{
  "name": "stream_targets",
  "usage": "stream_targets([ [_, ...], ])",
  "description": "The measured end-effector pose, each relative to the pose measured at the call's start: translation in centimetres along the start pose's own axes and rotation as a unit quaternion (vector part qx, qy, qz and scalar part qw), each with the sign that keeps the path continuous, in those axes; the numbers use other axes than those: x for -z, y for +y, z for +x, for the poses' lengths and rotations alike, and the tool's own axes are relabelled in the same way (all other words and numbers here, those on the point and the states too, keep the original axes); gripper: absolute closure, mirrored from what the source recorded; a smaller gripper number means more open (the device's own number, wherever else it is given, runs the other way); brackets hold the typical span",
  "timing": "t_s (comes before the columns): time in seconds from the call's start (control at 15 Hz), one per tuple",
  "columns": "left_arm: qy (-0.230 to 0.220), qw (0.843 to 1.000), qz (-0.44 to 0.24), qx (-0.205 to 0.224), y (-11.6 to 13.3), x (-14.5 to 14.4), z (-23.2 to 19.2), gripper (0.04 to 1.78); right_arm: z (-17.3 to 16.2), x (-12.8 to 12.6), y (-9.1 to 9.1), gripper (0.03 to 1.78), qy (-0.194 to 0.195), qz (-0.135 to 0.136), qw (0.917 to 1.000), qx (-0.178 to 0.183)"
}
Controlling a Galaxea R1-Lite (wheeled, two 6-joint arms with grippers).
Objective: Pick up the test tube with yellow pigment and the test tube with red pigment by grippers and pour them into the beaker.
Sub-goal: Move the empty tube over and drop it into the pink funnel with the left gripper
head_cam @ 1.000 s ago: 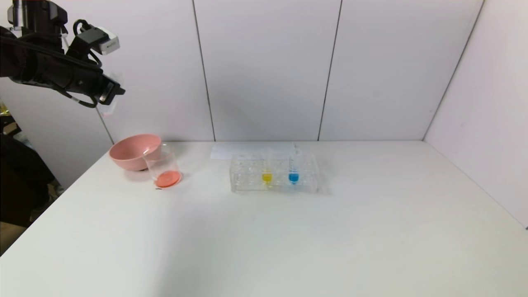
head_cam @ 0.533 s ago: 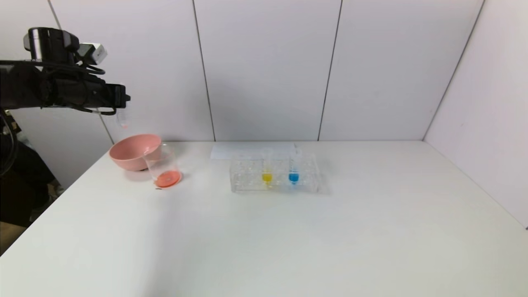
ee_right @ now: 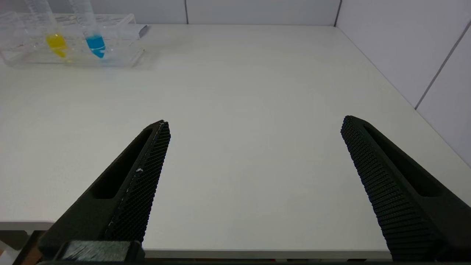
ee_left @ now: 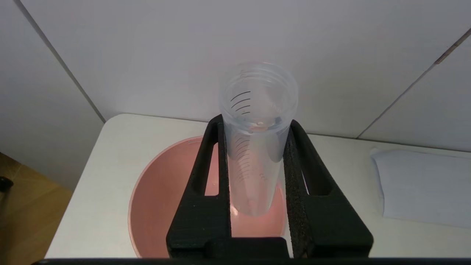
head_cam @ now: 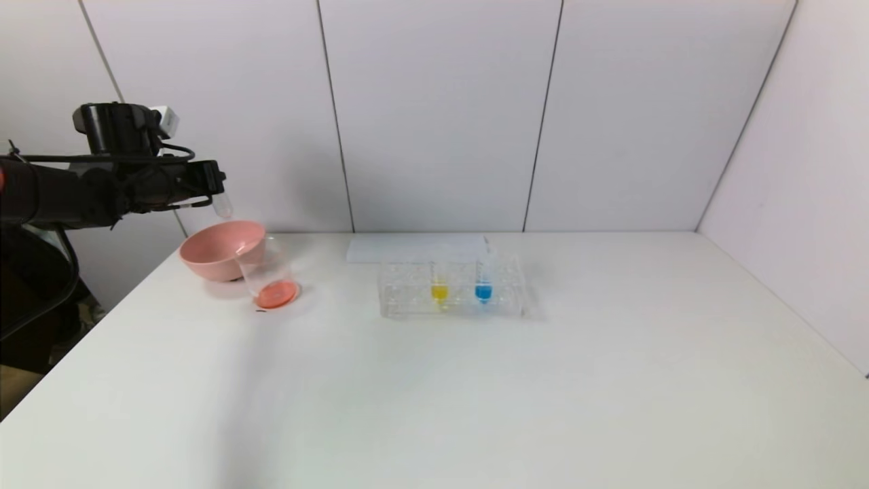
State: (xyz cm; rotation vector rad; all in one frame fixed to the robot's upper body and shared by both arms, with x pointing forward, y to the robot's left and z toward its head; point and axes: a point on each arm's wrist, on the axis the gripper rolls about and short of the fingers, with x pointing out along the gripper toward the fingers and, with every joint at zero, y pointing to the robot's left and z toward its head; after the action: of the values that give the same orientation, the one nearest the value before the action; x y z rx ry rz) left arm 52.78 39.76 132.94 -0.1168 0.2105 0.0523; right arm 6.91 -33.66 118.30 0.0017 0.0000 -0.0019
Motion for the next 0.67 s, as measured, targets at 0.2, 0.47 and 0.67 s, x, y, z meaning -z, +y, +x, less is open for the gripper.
stream_targets([
  [0.2, 0.005, 1.0, -0.006, -0.016, 1.9, 0.8, 1.3, 1.38, 0.0, 0.0, 0.0, 0.11, 0.0, 0.0, 1.0, 0.0],
  [0.47, 0.016, 0.999, -0.014, -0.031, 4.4, 2.1, 2.7, 1.38, 0.0, 0.0, 0.0, 0.11, 0.0, 0.0, 1.0, 0.0],
  [0.67, 0.031, 0.999, -0.019, -0.041, 5.6, 3.5, 3.8, 1.38, 0.0, 0.0, 0.0, 0.11, 0.0, 0.0, 1.0, 0.0],
])
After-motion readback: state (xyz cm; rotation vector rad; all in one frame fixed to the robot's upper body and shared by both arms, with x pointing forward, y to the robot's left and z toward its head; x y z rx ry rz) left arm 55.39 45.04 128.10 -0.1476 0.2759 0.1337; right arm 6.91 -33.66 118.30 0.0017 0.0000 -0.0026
